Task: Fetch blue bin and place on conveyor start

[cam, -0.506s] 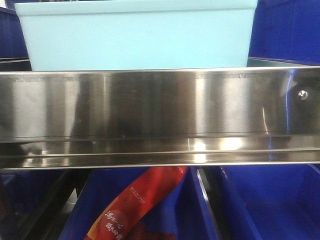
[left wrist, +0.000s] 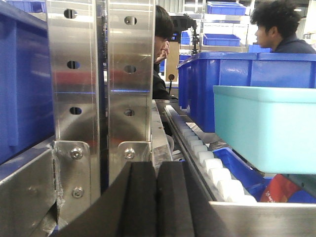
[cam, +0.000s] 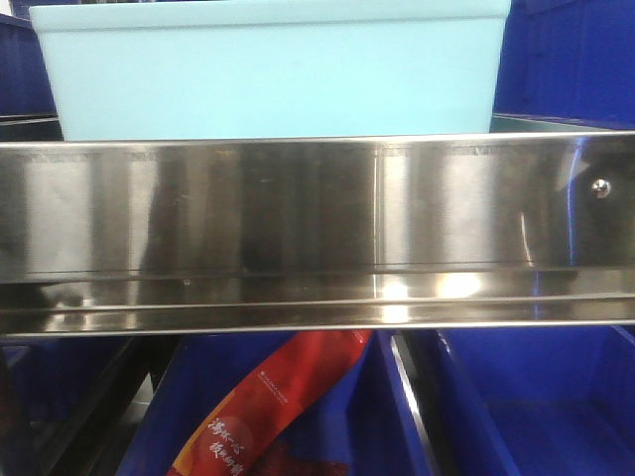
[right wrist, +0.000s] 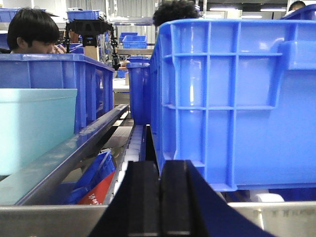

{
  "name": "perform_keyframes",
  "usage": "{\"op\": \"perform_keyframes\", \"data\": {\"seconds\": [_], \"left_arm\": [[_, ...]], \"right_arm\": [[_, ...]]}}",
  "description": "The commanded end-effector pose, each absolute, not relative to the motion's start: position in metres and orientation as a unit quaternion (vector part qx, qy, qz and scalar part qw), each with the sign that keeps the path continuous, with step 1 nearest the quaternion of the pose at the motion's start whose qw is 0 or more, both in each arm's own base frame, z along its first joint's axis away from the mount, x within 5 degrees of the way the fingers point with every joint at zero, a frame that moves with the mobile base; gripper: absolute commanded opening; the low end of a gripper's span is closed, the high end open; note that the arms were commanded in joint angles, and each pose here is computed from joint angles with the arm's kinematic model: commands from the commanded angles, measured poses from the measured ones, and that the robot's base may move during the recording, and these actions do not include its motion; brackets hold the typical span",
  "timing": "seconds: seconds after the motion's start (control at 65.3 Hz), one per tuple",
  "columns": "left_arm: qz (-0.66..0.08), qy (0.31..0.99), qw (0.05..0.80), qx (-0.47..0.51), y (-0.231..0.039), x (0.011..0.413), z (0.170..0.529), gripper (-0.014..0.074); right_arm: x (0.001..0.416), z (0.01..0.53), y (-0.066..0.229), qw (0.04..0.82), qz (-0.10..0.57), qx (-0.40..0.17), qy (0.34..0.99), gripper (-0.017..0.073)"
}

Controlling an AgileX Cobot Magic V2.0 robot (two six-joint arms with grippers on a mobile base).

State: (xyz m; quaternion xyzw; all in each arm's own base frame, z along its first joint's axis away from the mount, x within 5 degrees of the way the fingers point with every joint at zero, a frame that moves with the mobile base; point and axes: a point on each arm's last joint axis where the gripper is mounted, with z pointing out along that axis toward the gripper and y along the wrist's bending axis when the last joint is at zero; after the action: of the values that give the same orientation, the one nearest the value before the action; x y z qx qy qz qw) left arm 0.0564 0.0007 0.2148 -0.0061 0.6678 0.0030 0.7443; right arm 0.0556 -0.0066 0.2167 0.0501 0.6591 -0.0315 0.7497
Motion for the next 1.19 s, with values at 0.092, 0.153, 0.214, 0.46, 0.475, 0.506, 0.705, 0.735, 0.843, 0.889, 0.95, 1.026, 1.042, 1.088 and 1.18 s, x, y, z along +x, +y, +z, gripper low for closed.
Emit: {"op": "perform_keyframes", "data": {"seconds": [0.092, 0.153, 0.214, 0.46, 0.475, 0.506, 0.705, 0.735, 0.843, 0.889, 0.95, 1.026, 1.042, 1.088, 1.18], "left_arm": [[0.003, 0.66, 0.751, -0.008, 0.001, 0.056, 0.217, -0.0111], [0.003, 0.66, 0.751, -0.008, 0.001, 0.056, 0.217, -0.0111], [0.003, 0.66, 0.751, -0.008, 0.001, 0.056, 0.217, -0.0111], [0.002, 0.648, 0.762, -0.008, 0.001, 0.055, 0.22, -0.0111], [0.002, 0.649, 0.76, -0.008, 0.001, 0.055, 0.219, -0.0111], [0.002, 0.651, 0.759, -0.008, 0.001, 0.055, 0.221, -0.0111], [0.02, 0.68, 0.733, 0.0, 0.002, 0.045, 0.256, -0.0111], [0.028, 0.689, 0.725, 0.004, 0.002, 0.044, 0.261, -0.0111], [0.054, 0.719, 0.693, 0.011, 0.005, 0.043, 0.282, -0.0111], [0.059, 0.729, 0.682, 0.012, 0.006, 0.044, 0.289, -0.0111], [0.06, 0.735, 0.676, 0.01, 0.006, 0.045, 0.302, -0.0111], [0.06, 0.752, 0.656, 0.008, 0.007, 0.049, 0.316, -0.0111], [0.061, 0.756, 0.652, 0.007, 0.007, 0.05, 0.318, -0.0111], [0.063, 0.772, 0.632, 0.005, 0.008, 0.052, 0.325, -0.0111], [0.063, 0.801, 0.595, 0.001, 0.009, 0.058, 0.333, -0.0111]], "right_arm": [[0.055, 0.219, -0.007, 0.759, -0.033, 0.048, 0.648, -0.0162], [0.055, 0.219, -0.007, 0.759, -0.033, 0.048, 0.648, -0.0162], [0.055, 0.219, -0.007, 0.759, -0.033, 0.048, 0.648, -0.0162], [0.054, 0.224, -0.007, 0.776, -0.034, 0.047, 0.628, -0.0162], [0.054, 0.224, -0.007, 0.775, -0.034, 0.047, 0.629, -0.0162], [0.054, 0.227, -0.006, 0.776, -0.033, 0.046, 0.629, -0.0162], [0.04, 0.269, -0.004, 0.747, -0.027, 0.043, 0.662, -0.0162], [0.037, 0.274, -0.003, 0.741, -0.027, 0.043, 0.67, -0.0162], [0.032, 0.293, -0.002, 0.725, -0.025, 0.043, 0.687, -0.0162], [0.032, 0.301, -0.002, 0.717, -0.025, 0.043, 0.695, -0.0162], [0.034, 0.309, -0.003, 0.704, -0.024, 0.044, 0.708, -0.0162], [0.039, 0.317, -0.003, 0.676, -0.022, 0.045, 0.735, -0.0162], [0.04, 0.318, -0.003, 0.67, -0.022, 0.045, 0.741, -0.0162], [0.042, 0.322, -0.003, 0.648, -0.02, 0.045, 0.76, -0.0162], [0.048, 0.333, -0.004, 0.621, -0.019, 0.046, 0.782, -0.0162]]}}
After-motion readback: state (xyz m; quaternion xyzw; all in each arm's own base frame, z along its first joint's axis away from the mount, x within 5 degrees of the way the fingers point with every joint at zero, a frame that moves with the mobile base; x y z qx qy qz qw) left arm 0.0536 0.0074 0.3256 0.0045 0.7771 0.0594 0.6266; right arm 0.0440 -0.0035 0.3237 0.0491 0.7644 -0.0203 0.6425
